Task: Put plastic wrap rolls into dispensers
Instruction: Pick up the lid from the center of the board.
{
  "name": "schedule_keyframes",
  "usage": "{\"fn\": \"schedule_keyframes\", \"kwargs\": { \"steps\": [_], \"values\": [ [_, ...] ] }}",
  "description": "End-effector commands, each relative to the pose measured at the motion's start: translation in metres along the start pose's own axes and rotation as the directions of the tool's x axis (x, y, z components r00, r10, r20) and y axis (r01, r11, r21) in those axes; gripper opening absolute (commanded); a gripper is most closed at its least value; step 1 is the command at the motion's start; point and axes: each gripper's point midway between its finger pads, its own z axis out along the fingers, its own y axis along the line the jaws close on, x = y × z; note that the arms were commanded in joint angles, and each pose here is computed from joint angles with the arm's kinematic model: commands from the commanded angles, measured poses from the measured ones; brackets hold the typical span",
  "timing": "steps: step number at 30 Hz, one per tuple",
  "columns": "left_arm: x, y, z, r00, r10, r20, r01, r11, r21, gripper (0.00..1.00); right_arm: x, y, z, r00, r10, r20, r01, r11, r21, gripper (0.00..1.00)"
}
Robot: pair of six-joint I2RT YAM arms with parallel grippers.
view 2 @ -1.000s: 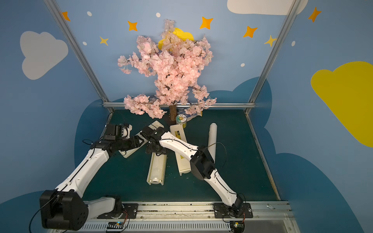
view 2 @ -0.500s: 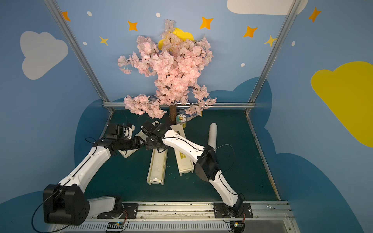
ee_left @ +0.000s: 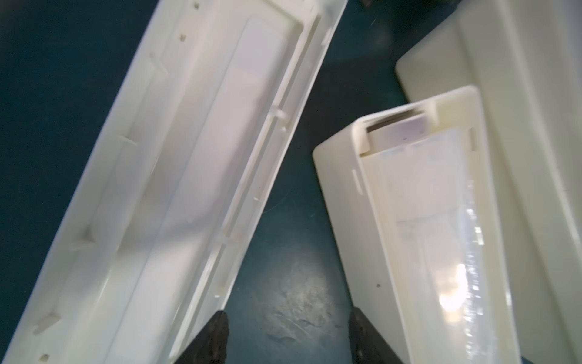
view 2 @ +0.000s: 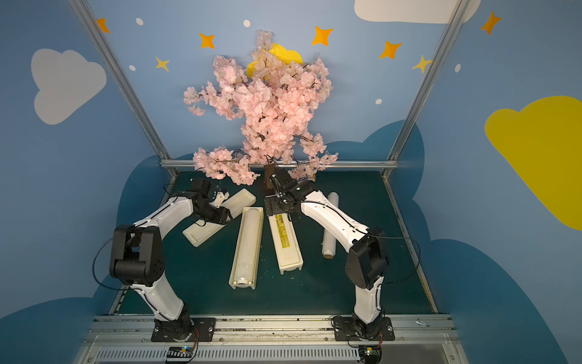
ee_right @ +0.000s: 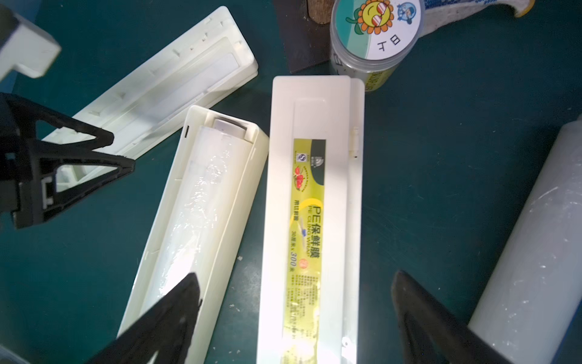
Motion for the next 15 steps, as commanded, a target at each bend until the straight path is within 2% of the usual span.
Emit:
{"fn": "schedule_keyframes", "kwargs": {
  "steps": [1,7,12,15],
  "values": [
    [0.013,0.011,0.008,0.99,0.08,-0.116,-0.087,0.994,-0.063,0.61,-0.017,0.007,-0.018,0.99,-0.103,0.098,0.113,0.988,-0.107,0.94],
    [0.011,0.02,0.028,0.963,0.15,-0.223,-0.177,0.978,-0.108,0.59,-0.021,-0.011,-0.014,0.986,-0.1,0.131,0.119,0.983,-0.142,0.94],
    [0.005,0.029,0.044,0.937,0.195,-0.29,-0.251,0.953,-0.171,0.56,-0.022,-0.022,-0.005,0.984,-0.12,0.134,0.137,0.983,-0.125,0.94],
    [0.005,0.035,0.054,0.922,0.198,-0.331,-0.268,0.946,-0.18,0.5,-0.022,-0.023,-0.001,0.98,-0.139,0.14,0.156,0.98,-0.122,0.93]
  ]
}}
